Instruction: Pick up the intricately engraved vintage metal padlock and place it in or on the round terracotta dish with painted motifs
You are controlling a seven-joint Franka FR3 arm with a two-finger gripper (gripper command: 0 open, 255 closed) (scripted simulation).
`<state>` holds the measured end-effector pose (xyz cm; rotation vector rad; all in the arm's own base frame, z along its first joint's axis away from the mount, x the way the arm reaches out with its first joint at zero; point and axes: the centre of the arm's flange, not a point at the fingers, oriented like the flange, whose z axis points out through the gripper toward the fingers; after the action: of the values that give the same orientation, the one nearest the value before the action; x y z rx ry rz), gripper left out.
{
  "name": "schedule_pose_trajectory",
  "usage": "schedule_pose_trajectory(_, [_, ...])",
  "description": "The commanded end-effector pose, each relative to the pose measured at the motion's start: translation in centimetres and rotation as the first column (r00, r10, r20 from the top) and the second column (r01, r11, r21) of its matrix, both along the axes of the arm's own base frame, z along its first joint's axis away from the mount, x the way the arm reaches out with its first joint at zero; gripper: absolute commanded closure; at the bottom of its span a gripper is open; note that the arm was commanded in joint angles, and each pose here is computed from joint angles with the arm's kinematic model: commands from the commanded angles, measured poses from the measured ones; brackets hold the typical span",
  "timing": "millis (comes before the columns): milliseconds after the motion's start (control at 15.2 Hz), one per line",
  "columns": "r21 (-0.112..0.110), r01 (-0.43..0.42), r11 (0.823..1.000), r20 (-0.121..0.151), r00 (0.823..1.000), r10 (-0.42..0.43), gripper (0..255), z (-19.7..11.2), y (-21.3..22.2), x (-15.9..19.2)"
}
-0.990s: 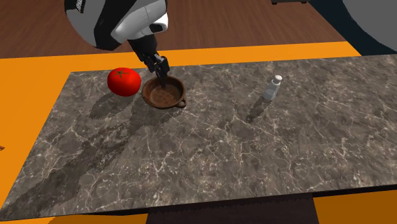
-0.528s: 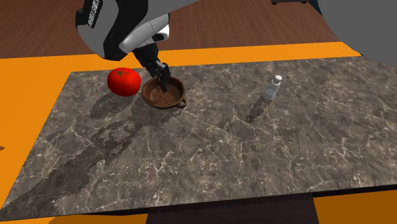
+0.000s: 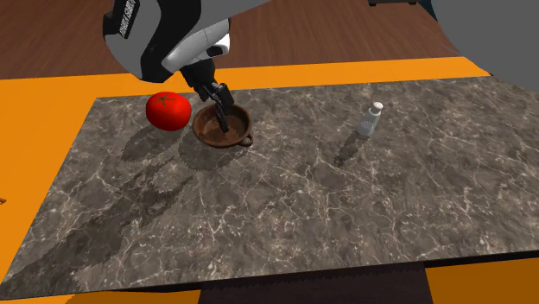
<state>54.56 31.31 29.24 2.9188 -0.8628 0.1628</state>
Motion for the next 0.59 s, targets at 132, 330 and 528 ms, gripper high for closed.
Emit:
schedule_pose_trajectory(132, [0.0,0.0,1.0,0.0,1.0,0.0,0,1.3,0.2,-0.1])
schedule_pose_trajectory(330, [0.0,0.0,1.0,0.0,1.0,0.0,0,4.9,0.6,-0.4])
schedule_pose_trajectory(528, [0.0,0.0,1.0,0.0,1.0,0.0,0,4.9,0.6,-0.4])
